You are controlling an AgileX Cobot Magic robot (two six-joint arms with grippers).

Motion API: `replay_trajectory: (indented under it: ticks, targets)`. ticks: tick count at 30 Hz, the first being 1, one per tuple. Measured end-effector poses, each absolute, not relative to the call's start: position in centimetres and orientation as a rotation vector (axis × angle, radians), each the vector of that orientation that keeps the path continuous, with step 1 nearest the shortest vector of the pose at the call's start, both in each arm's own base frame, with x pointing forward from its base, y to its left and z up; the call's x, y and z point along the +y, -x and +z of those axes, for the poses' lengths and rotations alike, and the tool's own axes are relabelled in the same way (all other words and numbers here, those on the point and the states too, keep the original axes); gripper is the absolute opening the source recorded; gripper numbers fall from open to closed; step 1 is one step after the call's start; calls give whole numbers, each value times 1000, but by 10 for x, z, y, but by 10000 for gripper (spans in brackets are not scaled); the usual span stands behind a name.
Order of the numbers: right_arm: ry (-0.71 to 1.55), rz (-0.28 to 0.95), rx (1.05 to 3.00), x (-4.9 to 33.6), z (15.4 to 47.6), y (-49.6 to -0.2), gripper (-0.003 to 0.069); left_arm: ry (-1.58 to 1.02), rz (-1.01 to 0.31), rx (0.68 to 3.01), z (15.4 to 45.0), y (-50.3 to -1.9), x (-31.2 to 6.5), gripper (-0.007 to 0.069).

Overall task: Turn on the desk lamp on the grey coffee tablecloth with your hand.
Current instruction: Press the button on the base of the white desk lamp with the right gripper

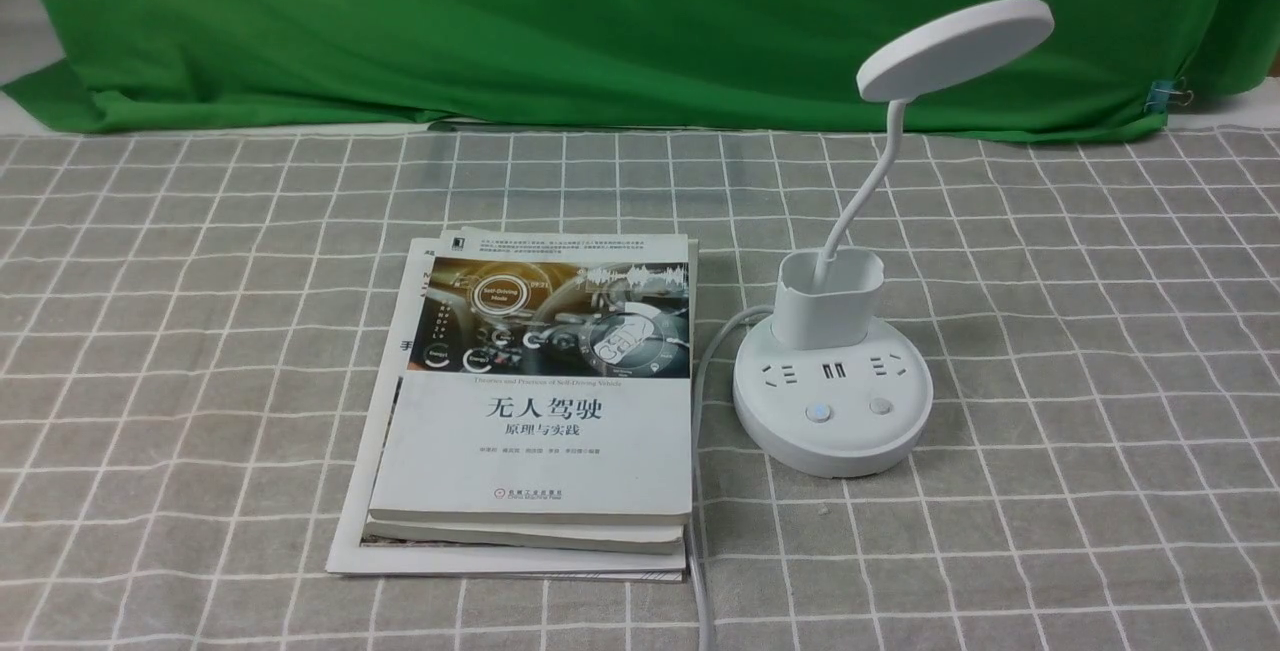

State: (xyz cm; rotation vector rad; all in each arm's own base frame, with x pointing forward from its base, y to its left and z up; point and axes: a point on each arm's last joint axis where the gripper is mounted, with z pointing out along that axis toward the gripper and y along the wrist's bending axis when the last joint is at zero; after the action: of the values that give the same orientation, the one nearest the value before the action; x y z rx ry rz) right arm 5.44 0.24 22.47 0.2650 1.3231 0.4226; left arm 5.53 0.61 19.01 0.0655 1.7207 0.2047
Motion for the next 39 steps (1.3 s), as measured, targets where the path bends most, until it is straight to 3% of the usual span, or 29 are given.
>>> replay_trajectory:
  ticks: [3, 5, 9, 10, 11, 17, 27, 37, 39]
  targets:
    - [-300, 473, 1317, 3, 225, -54, 209, -66, 205, 1721, 190, -55, 6, 19]
    - [-313, 485, 1396, 4, 227, -56, 147, -66, 205, 1721, 190, -55, 6, 19]
    - [-173, 427, 1630, 12, 263, -65, 41, -66, 205, 1721, 190, -55, 6, 19]
    - [-164, 368, 1705, 15, 273, -70, 34, -66, 205, 1721, 190, -55, 6, 19]
    - [-93, 396, 1743, 16, 277, -72, 34, -66, 205, 1721, 190, -55, 6, 19]
    - [211, 277, 2234, 40, 304, -124, 39, -66, 205, 1721, 190, -55, 6, 19]
    - [484, 195, 2566, 85, 273, -224, 35, -66, 205, 1721, 190, -55, 6, 19]
    - [652, 176, 2666, 123, 235, -297, 35, -66, 205, 1721, 190, -55, 6, 19]
    - [659, 224, 2687, 132, 224, -311, 35, -66, 205, 1721, 190, -55, 6, 19]
